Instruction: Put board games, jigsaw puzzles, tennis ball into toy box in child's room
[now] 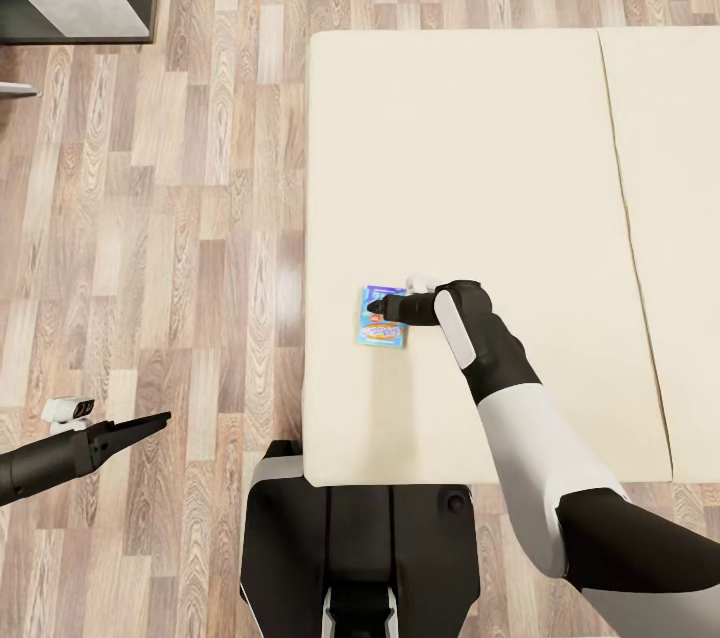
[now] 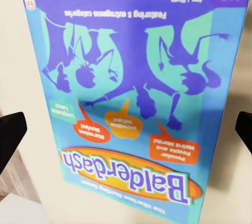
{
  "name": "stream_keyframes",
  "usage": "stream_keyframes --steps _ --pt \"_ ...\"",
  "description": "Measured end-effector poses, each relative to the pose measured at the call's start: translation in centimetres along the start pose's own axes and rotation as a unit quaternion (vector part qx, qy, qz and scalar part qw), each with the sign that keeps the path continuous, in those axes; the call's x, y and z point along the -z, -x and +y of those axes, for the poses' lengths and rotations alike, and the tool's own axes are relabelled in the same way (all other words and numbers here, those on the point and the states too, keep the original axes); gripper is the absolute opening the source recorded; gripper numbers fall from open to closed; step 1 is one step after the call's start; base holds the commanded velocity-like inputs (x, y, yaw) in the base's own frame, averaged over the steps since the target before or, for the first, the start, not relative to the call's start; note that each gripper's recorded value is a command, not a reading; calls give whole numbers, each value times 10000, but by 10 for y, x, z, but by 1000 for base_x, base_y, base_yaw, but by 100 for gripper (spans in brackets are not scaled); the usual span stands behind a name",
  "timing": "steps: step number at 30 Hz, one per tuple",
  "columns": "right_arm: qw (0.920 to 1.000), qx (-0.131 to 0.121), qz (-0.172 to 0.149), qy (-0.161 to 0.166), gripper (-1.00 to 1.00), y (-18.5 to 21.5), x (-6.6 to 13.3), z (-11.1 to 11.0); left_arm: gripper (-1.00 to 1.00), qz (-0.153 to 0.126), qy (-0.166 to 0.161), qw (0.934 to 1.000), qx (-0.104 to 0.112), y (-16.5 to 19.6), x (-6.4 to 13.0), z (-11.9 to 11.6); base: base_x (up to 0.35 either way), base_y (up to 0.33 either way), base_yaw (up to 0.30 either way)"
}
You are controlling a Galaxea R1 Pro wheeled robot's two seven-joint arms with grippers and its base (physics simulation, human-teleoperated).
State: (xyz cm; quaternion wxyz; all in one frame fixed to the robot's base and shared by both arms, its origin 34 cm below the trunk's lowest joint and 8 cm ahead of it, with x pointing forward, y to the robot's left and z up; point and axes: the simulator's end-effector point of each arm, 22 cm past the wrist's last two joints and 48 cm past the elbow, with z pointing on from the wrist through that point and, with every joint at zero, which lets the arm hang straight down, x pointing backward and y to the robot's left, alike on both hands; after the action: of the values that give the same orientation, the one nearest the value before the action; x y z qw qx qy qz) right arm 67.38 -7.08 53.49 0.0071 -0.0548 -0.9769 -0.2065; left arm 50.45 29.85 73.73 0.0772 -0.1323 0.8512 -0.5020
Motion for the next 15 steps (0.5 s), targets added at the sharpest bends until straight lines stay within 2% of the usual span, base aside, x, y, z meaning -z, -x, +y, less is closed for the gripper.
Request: stream_keyframes --steps 15 --pt "9998 4 -200 21 100 9 0 1 100 1 7 10000 0 0 1 0 -1 5 0"
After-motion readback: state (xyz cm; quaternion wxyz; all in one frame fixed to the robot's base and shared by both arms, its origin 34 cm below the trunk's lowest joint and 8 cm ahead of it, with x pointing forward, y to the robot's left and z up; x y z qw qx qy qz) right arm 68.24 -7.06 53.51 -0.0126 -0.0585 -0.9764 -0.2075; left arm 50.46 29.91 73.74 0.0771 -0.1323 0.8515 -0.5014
